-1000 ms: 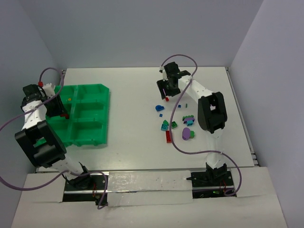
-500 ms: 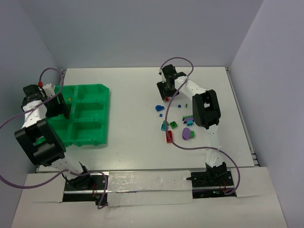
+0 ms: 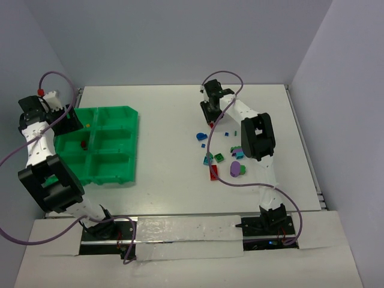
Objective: Sort the legos into containers by color
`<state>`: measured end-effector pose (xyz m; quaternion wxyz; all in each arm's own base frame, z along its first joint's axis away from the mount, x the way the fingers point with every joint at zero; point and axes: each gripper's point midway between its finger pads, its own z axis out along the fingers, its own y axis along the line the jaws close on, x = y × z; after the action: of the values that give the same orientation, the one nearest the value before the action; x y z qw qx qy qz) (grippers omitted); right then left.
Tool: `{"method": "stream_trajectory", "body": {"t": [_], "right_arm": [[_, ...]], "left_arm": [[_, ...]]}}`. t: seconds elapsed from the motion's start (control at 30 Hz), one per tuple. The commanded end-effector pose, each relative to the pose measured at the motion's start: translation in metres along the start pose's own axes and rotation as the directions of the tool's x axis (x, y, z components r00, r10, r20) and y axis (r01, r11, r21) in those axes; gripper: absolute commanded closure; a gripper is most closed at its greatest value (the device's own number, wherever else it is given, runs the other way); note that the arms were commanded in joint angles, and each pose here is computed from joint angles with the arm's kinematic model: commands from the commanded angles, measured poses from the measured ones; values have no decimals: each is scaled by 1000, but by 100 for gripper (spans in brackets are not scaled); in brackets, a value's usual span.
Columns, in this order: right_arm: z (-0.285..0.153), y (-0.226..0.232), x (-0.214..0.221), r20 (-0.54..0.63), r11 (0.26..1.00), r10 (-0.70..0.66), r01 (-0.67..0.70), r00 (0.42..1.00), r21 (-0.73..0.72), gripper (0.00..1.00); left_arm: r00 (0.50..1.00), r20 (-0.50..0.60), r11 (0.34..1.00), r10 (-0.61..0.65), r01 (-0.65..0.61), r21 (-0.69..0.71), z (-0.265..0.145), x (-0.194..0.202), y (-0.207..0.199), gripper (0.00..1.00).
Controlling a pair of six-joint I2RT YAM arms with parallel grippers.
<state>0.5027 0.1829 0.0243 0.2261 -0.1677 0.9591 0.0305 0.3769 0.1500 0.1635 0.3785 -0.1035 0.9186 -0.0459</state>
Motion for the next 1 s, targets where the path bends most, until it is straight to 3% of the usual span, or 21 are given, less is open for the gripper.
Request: {"method": "stream_trajectory", "body": {"t": [0.0, 0.13, 0.23, 0.4, 0.53, 0.67, 0.87, 0.97], "right_arm": [[-3, 1, 2, -11, 1000, 0, -1, 1000, -16, 55], [-4, 4, 8, -27, 1000, 12, -12, 1000, -26, 48], [-4, 4, 12, -39, 999, 20, -21, 999, -28, 51], [-2, 8, 17, -56, 999, 25, -28, 998, -40, 66], [-8, 16, 18, -64, 994, 59, -64, 996, -84, 95], [-38, 32, -3, 1, 977, 135, -133, 991, -168, 100], [-121, 70, -62, 164, 851, 398, -296, 903, -434, 100], [-151, 79, -83, 119, 710, 615, -482, 779, -513, 100]], "left_arm": [[994, 106, 1000, 12, -14, 26, -22, -38, -10, 21], [994, 113, 999, 15, -19, 36, -22, -42, -13, 21], [993, 119, 999, 18, -23, 40, -23, -43, -17, 21], [990, 139, 999, 30, -36, 38, -26, -49, -23, 21], [980, 187, 993, 65, -82, 83, -30, -60, -45, 20], [967, 240, 982, 91, -127, 141, -34, -68, -74, 18], [948, 291, 921, 131, -225, 317, -30, -60, -181, 18], [960, 272, 876, 73, -192, 442, -32, -44, -239, 19]]}}
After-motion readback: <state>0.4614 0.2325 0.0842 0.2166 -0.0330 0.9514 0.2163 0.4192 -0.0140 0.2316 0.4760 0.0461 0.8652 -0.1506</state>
